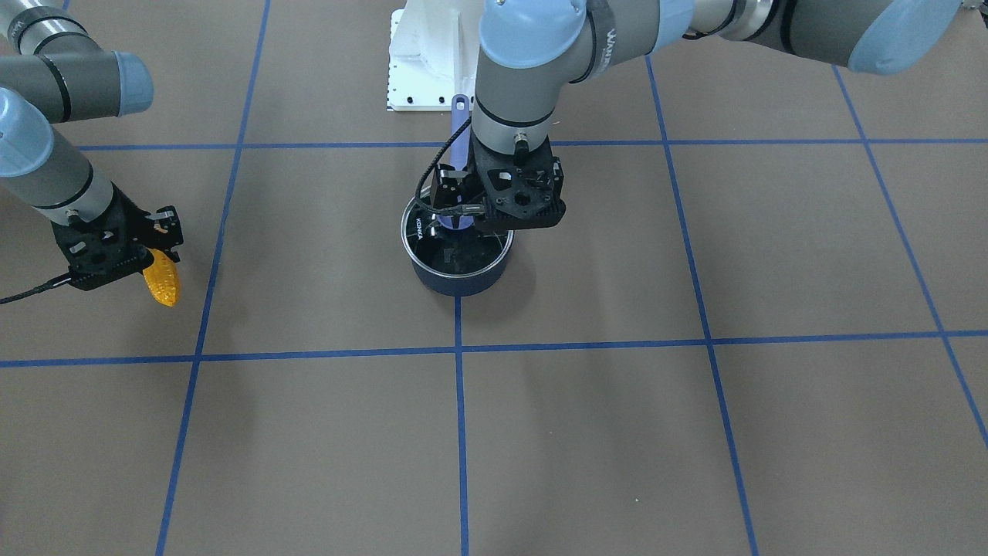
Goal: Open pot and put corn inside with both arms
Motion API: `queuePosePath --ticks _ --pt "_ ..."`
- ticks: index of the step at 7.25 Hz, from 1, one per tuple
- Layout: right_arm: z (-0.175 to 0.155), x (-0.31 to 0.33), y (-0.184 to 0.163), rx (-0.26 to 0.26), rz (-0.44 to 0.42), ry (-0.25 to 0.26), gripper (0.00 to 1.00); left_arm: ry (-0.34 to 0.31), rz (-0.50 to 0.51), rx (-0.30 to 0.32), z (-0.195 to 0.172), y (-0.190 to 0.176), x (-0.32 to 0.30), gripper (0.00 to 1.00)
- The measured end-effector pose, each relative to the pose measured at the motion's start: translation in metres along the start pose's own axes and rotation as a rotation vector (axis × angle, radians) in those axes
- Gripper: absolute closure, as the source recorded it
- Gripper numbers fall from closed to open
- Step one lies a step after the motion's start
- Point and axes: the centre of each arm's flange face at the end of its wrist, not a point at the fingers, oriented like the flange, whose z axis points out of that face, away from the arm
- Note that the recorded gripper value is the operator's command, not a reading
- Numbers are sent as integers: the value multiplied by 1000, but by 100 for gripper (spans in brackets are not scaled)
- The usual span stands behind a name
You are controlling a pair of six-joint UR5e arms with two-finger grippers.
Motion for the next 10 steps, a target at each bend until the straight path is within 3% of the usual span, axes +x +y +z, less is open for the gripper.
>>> queuePosePath --ticks 3,6,9,10 --pt "-28 -29 -32 4 4 0 60 -22 91 -37 25 12 12 2" --pt "-34 -36 -38 13 -1 -3 60 -51 166 -62 53 28 23 2" --pt "-34 -36 -38 14 -1 -3 60 -26 194 -59 75 27 29 3" --pt "-34 -36 -38 13 -1 -2 60 -22 197 -60 79 28 29 9"
